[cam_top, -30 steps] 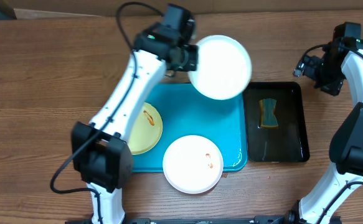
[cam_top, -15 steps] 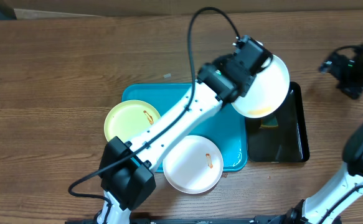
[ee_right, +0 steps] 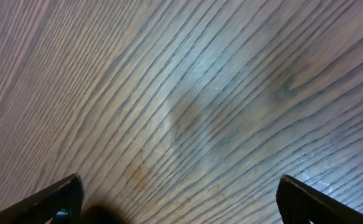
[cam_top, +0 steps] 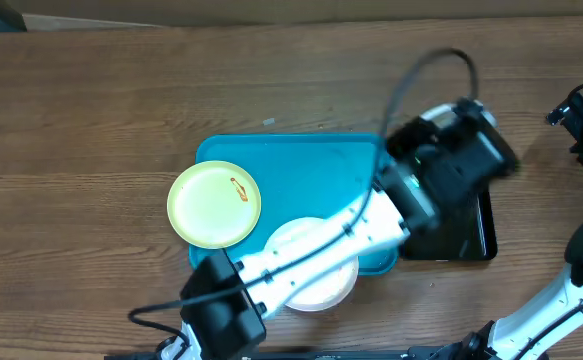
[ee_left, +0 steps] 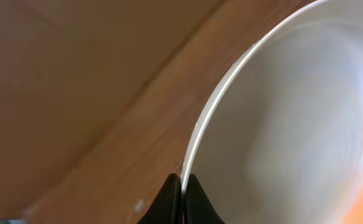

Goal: Clean dirty plates on tray and stack at the side
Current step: 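Lift the top white plate with the left gripper and tilt it over the black tray, then swing the plate to the table's left side and set it down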

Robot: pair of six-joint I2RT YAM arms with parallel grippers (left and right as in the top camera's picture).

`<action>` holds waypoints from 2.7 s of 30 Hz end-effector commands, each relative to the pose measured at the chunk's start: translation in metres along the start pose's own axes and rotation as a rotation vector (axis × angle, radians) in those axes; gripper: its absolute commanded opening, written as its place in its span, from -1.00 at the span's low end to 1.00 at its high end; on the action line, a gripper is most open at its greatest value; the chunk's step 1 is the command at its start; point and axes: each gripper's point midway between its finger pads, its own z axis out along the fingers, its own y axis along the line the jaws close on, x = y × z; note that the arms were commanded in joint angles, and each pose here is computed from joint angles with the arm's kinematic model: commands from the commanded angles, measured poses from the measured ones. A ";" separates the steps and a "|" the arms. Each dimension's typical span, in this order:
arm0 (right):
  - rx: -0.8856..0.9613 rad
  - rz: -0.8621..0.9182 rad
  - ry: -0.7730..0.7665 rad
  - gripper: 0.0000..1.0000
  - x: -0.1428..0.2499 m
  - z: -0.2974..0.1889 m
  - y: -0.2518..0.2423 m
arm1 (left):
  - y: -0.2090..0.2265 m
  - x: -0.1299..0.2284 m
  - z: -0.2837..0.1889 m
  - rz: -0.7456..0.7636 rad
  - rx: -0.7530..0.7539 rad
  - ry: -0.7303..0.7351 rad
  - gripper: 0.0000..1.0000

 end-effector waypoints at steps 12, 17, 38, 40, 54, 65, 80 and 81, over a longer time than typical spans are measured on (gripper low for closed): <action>-0.013 0.004 -0.026 1.00 -0.007 -0.008 0.004 | 0.004 -0.033 -0.060 0.175 -0.268 -0.105 -0.92; -0.013 0.004 -0.026 1.00 -0.007 -0.008 0.004 | 0.005 -0.034 -0.055 0.112 -0.247 -0.113 -0.92; -0.013 0.004 -0.026 1.00 -0.007 -0.008 0.004 | 0.078 0.083 0.081 -0.801 0.754 0.379 -0.92; -0.013 0.004 -0.026 1.00 -0.007 -0.008 0.004 | 0.122 0.111 0.097 -0.903 0.718 0.412 -0.92; -0.013 0.004 -0.026 1.00 -0.007 -0.008 0.004 | 0.373 0.410 0.077 -1.413 0.012 0.747 -0.92; -0.013 0.004 -0.026 1.00 -0.007 -0.008 0.004 | 0.389 0.536 0.046 -1.613 -0.160 0.821 -0.91; -0.013 0.004 -0.026 1.00 -0.007 -0.008 0.004 | 0.348 0.565 0.066 -1.540 -0.169 0.875 -0.67; -0.013 0.004 -0.026 1.00 -0.007 -0.008 0.004 | 0.344 0.560 0.068 -1.555 -0.137 0.865 -0.02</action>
